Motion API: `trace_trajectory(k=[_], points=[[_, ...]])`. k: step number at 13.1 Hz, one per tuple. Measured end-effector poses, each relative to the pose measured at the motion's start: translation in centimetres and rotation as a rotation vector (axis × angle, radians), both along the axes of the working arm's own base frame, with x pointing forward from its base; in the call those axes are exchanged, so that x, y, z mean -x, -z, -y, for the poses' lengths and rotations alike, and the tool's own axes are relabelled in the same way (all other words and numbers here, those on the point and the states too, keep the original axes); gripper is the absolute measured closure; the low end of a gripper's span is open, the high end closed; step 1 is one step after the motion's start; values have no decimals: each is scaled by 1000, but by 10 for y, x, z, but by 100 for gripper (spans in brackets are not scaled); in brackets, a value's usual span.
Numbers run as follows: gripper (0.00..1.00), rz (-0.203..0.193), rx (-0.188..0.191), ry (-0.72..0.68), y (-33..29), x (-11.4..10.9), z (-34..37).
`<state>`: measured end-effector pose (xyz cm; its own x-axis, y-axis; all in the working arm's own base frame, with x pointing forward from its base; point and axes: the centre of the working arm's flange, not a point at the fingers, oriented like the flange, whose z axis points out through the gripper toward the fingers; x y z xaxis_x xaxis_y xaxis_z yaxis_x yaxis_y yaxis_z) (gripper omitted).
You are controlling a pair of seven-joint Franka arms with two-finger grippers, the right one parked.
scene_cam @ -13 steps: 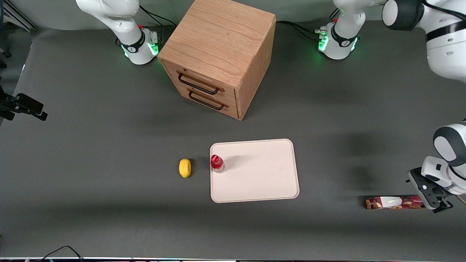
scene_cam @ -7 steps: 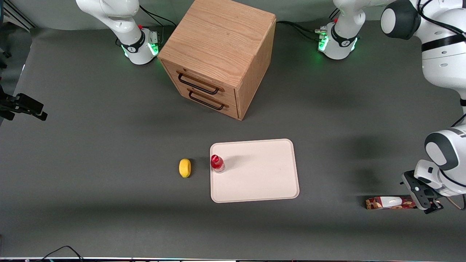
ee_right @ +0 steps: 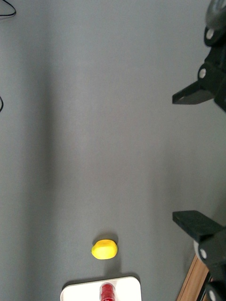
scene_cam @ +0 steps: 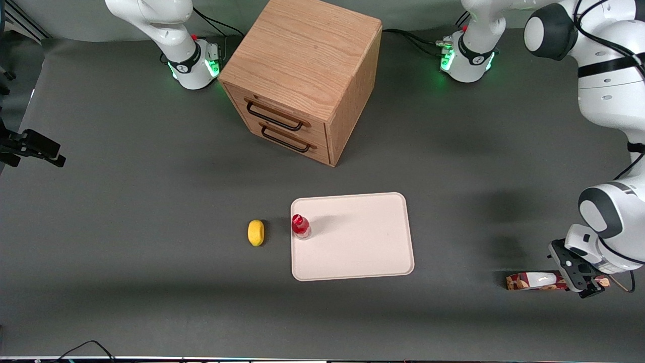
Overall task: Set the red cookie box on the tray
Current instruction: 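Close the left gripper on the cookie box's end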
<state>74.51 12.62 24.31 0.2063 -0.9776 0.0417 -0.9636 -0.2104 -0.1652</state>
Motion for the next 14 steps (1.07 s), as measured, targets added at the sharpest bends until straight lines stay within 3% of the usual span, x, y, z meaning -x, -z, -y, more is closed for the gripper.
trace_trajectory(k=[7,8,14], points=[[2,-6,-3,-7,40,2,-1],[8,-6,-4,-7,44,2,-1],[84,13,-12,18,38,-2,1]])
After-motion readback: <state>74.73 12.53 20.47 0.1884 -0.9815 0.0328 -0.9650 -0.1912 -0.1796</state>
